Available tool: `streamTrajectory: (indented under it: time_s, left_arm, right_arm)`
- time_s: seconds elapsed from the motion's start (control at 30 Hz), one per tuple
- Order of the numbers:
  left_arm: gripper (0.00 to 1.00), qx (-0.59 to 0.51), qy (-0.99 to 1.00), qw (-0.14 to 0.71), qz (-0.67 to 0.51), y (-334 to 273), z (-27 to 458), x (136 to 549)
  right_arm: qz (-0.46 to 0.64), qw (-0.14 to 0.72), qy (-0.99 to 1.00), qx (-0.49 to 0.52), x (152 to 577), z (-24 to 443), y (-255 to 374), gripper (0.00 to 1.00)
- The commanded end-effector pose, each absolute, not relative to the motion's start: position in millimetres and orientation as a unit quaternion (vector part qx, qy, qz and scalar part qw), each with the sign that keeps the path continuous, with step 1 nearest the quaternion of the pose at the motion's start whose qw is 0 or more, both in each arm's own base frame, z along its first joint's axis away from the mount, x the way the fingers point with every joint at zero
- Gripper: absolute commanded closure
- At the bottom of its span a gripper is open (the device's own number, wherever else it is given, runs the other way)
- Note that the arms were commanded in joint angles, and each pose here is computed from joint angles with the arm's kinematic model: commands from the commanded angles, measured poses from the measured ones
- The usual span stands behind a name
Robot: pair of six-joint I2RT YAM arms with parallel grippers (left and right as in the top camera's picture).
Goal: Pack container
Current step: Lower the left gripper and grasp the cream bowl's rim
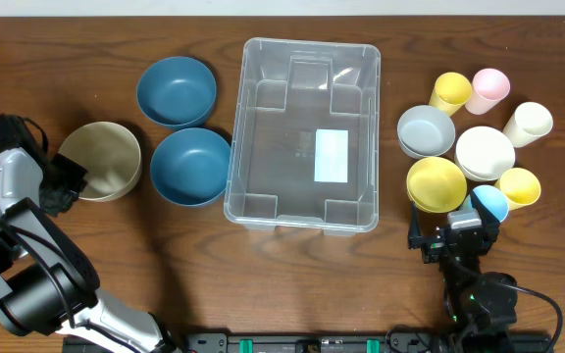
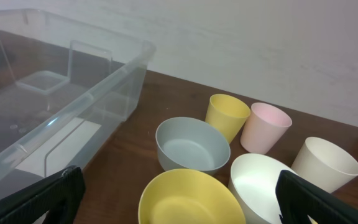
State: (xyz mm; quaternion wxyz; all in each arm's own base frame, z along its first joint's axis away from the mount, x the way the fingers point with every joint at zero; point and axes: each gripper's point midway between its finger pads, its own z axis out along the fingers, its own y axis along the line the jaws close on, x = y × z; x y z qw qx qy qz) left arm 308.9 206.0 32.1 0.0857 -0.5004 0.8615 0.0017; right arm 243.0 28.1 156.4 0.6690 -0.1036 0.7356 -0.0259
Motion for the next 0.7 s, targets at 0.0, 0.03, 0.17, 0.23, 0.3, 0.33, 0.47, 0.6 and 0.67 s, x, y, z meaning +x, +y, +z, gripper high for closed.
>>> streamTrajectory:
  time_s: [0.0,0.03,0.17,0.23,0.3,0.33,0.47,0.6,0.67]
  left_arm:
    - [0.81,-0.498,0.863,0.078,0.017,210,29,305]
    - [0.81,-0.498,0.863,0.078,0.017,210,29,305]
    - [0.94,-0.498,0.863,0.078,0.017,210,29,305]
    - [0.94,-0.498,0.863,0.078,0.017,210,29,305]
    - [0.95,-0.498,0.863,0.077,0.017,210,29,304]
    - [0.94,-0.496,0.865,0.077,0.017,210,29,304]
    - [0.94,-0.472,0.878,0.078,0.022,212,33,302]
    - [0.94,-0.479,0.872,0.093,0.044,223,49,295]
    - [0.94,-0.479,0.870,0.110,0.047,224,63,296]
  right_arm:
    - [-0.032,0.668,0.736,-0.106,243,155,27,0.01]
    - [-0.032,0.668,0.736,-0.106,243,155,27,0.01]
    - [-0.032,0.668,0.736,-0.106,243,155,27,0.01]
    - [-0.032,0.668,0.736,-0.106,243,155,27,0.01]
    - [-0.032,0.668,0.736,-0.106,243,155,27,0.01]
    - [-0.032,0.668,0.736,-0.106,243,155,27,0.01]
    - [-0.032,0.668,0.736,-0.106,243,155,27,0.01]
    - [-0.032,0.668,0.736,-0.105,243,155,27,0.01]
    - [-0.032,0.668,0.736,-0.106,243,155,27,0.01]
